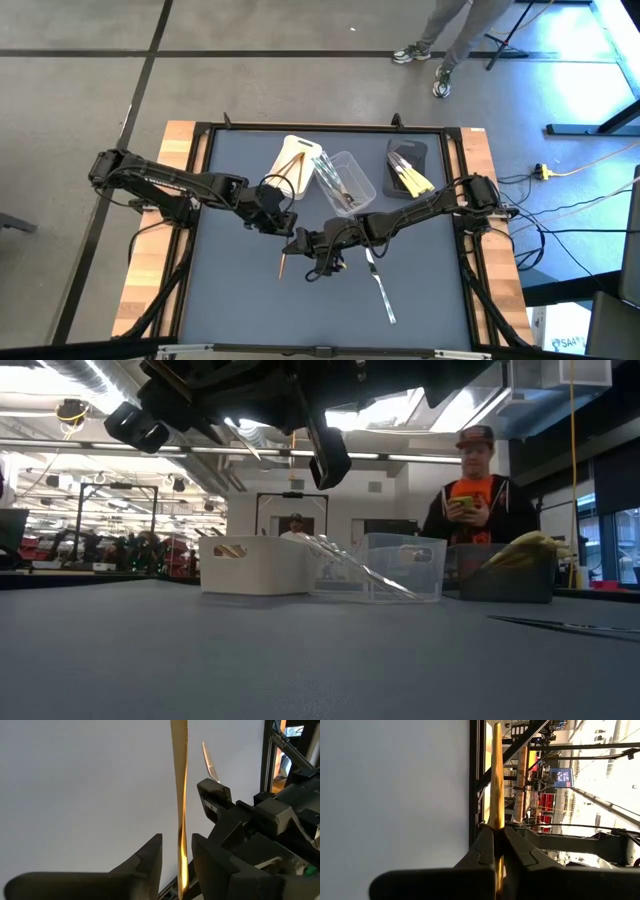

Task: Sort silverware by color (type)
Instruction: Put the gold knife into the white bin

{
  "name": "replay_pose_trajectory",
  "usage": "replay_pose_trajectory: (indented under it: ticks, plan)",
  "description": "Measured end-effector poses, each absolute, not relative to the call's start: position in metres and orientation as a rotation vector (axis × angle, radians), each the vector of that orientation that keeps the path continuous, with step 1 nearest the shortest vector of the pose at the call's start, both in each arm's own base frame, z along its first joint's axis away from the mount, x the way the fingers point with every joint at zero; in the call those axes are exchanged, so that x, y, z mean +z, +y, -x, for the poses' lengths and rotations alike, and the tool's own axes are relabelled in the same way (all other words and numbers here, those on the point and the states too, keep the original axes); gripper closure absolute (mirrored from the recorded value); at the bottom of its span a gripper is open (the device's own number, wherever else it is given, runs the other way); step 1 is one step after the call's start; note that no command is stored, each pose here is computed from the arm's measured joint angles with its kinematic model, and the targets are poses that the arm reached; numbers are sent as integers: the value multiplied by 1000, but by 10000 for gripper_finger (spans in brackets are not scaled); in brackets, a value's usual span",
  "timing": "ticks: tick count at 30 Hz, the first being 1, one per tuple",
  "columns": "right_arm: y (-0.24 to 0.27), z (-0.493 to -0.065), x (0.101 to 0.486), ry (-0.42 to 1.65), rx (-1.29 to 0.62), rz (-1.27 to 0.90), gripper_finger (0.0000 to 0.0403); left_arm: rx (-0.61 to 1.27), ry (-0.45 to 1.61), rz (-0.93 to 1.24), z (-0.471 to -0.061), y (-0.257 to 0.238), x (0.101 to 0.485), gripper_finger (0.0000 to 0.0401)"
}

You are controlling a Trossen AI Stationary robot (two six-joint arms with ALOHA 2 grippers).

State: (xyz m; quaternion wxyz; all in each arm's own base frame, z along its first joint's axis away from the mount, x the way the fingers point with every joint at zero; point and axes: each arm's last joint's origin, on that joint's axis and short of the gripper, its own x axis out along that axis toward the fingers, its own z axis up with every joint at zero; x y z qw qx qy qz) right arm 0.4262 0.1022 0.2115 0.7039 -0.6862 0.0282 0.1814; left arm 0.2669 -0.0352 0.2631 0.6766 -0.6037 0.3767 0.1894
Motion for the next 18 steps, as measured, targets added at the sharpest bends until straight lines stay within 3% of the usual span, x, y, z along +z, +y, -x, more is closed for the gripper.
replay_pose_trajectory:
  ticks: [18]
  plan:
    - [102, -426, 211, 65, 405, 1528, 398, 425, 840, 1361, -267, -35, 264, 389]
